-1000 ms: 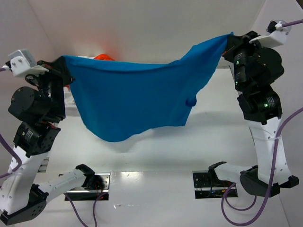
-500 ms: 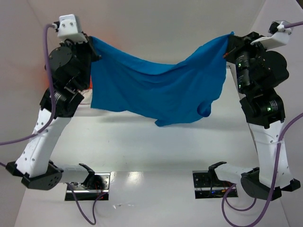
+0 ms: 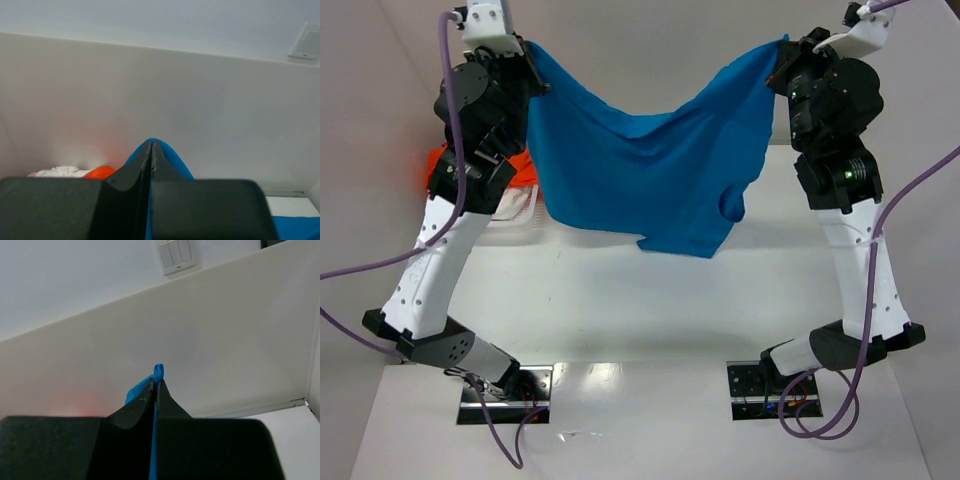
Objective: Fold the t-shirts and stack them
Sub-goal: Flatten out the tshirt
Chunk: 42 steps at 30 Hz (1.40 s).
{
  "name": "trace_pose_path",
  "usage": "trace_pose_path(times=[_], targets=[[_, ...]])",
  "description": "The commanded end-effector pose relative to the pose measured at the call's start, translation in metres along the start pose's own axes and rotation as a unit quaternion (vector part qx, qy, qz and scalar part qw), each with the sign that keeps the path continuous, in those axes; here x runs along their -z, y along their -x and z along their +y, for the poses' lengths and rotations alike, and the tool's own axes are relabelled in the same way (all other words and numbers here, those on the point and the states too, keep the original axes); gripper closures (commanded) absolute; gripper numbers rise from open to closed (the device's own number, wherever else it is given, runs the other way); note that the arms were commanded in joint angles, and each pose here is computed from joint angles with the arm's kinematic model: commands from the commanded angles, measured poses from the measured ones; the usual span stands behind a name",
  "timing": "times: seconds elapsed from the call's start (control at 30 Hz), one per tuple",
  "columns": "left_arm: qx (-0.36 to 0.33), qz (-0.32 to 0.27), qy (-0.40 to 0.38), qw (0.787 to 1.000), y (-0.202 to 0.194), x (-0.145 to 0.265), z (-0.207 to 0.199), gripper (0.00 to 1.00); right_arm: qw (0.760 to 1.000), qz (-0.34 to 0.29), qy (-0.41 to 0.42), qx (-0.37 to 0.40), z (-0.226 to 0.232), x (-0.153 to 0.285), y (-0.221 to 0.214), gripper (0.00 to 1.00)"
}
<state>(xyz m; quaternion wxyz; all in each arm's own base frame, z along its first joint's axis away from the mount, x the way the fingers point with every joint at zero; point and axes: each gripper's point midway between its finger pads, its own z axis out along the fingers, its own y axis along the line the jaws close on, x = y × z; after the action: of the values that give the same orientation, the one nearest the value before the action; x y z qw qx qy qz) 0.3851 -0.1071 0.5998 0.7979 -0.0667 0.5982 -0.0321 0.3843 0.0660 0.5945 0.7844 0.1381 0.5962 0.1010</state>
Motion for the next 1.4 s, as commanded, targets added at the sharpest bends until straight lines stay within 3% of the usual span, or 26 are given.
trace_pose_path(times=[0.0,0.23,0.47,0.67,0.8,1.1,1.2,1.37], targets=[[0.006,-0.039,-0.037,0.999,0.013,-0.01,-0.013,1.0,0.999,-0.048,0.017,0.005,0.006,-0.004,0.02,1.0],[0.09,-0.034,-0.141,0.985,0.011,-0.027,-0.014,1.0,0.999,-0.025,0.019,0.013,0.007,-0.017,-0.011,1.0],[0.097,0.009,-0.166,0.981,-0.028,-0.04,-0.009,1.0,1.0,-0.009,0.022,0.011,0.008,-0.023,-0.029,1.0],[0.159,0.048,-0.176,0.97,-0.069,-0.055,0.041,1.0,1.0,-0.007,-0.015,0.015,-0.009,-0.022,-0.04,1.0],[0.127,0.06,-0.148,0.979,-0.083,-0.052,0.071,1.0,0.997,-0.038,-0.052,0.029,-0.027,-0.01,-0.014,1.0],[0.069,0.026,-0.176,0.982,-0.023,0.003,0.061,1.0,0.997,-0.065,-0.027,0.015,-0.021,0.019,0.036,1.0],[0.046,-0.016,-0.171,0.984,0.025,0.048,0.061,1.0,0.995,-0.096,-0.002,-0.005,-0.018,0.051,0.073,1.0],[0.048,-0.071,-0.177,0.981,0.072,0.121,0.056,1.0,0.989,-0.138,0.034,-0.034,-0.026,0.124,0.129,1.0]])
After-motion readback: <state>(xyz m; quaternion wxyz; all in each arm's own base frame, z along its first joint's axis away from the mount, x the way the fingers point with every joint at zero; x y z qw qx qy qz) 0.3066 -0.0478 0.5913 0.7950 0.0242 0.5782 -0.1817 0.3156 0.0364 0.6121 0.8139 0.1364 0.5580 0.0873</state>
